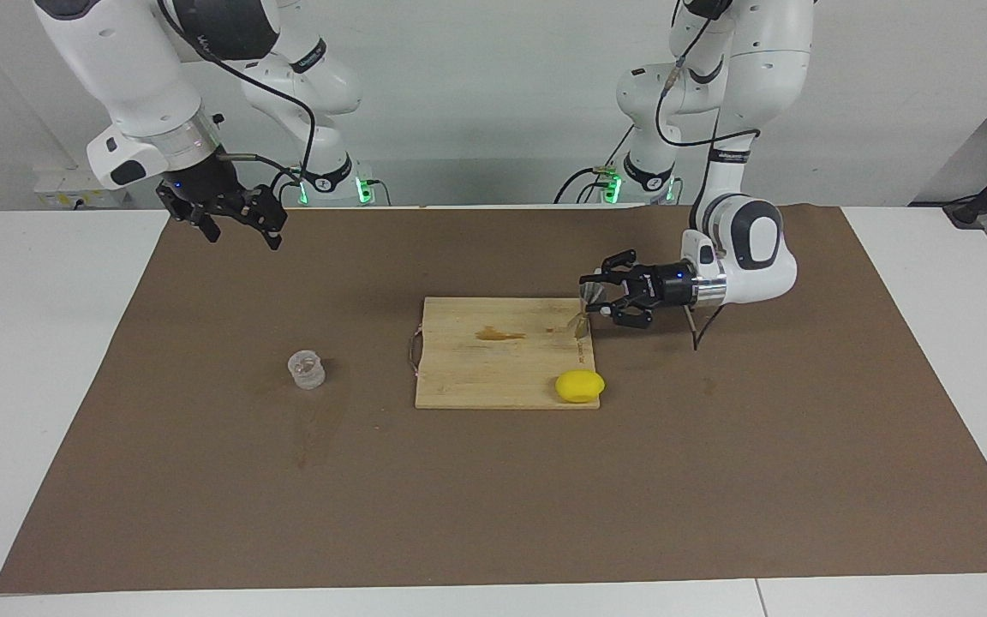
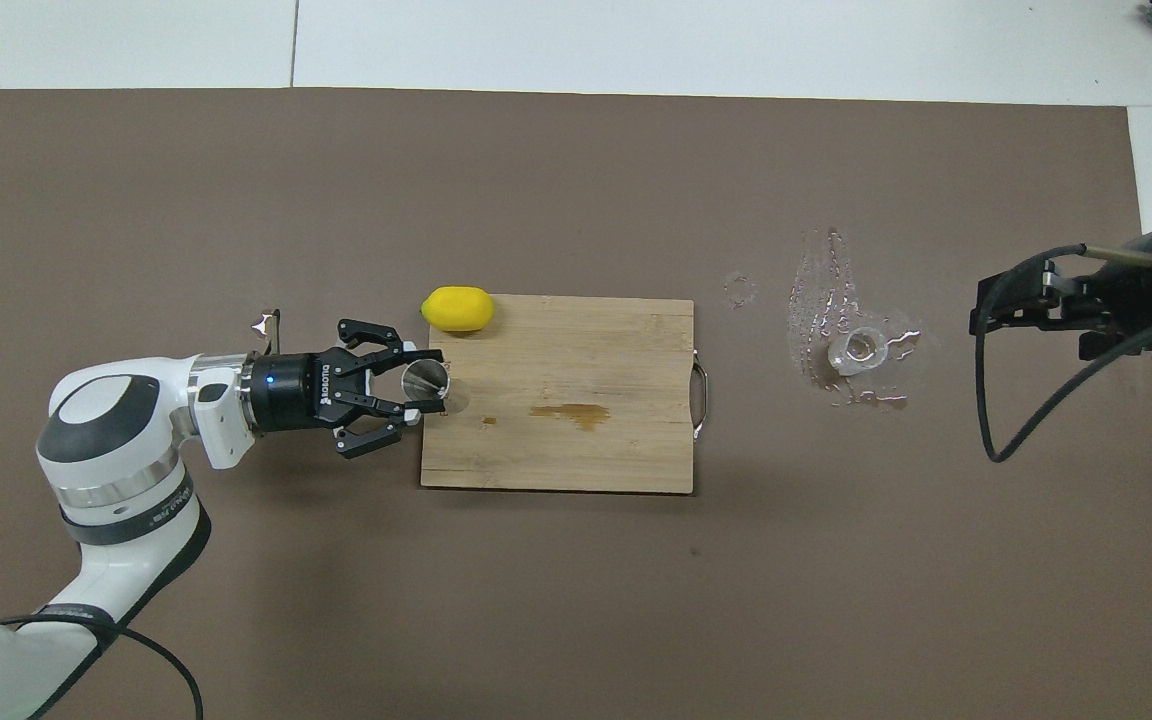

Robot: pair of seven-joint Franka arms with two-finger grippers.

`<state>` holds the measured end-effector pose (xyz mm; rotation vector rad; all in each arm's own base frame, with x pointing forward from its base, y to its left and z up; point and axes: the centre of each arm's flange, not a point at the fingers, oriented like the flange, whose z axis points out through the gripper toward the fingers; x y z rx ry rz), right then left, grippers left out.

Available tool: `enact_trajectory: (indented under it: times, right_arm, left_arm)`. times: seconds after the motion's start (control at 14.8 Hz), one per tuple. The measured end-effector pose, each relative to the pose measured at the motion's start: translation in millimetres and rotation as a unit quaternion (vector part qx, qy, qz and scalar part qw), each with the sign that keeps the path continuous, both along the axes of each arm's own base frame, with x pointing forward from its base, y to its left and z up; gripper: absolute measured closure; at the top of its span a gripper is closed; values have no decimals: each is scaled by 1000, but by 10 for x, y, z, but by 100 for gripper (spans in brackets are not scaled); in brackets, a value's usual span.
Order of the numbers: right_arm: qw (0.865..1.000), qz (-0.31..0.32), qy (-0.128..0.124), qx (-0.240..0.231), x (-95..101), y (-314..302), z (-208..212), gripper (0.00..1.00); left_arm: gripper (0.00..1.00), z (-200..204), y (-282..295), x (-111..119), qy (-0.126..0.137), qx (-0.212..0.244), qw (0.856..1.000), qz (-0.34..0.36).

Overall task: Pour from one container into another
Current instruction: 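Lift the metal cup and carry it over the wooden cutting board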

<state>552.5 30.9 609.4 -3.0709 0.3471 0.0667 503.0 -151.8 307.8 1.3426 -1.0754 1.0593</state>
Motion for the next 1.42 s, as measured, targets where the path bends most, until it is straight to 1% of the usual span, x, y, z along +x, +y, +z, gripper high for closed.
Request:
enact_trajectory:
  times: [0.34, 0.47, 0.68, 0.81, 0.95, 1.08, 1.28, 1.42]
  right_arm:
    - [1000, 0, 0, 0, 0, 0, 0, 0]
    - [1000, 0, 0, 0, 0, 0, 0, 0]
    - [1000, 0, 0, 0, 0, 0, 0, 0]
    - [1000, 0, 0, 0, 0, 0, 0, 0]
    - [1000, 0, 0, 0, 0, 0, 0, 0]
    - [1000, 0, 0, 0, 0, 0, 0, 0]
    - [1000, 0, 0, 0, 0, 0, 0, 0]
    - [1000, 0, 0, 0, 0, 0, 0, 0]
  left_arm:
    - [50, -9, -681, -165, 14, 11, 999, 38]
    - [50, -9, -973, -257, 20, 6, 998, 58]
    - [50, -58, -1321, -419, 4, 6, 995, 96]
    - [50, -92, -1444, -496, -4, 13, 993, 115]
    - [50, -120, -1490, -527, -26, 21, 990, 134]
    - [50, -204, -1521, -568, -33, 26, 989, 144]
    - [50, -281, -1519, -567, -62, 34, 987, 145]
    - [50, -283, -1508, -558, -70, 36, 986, 147]
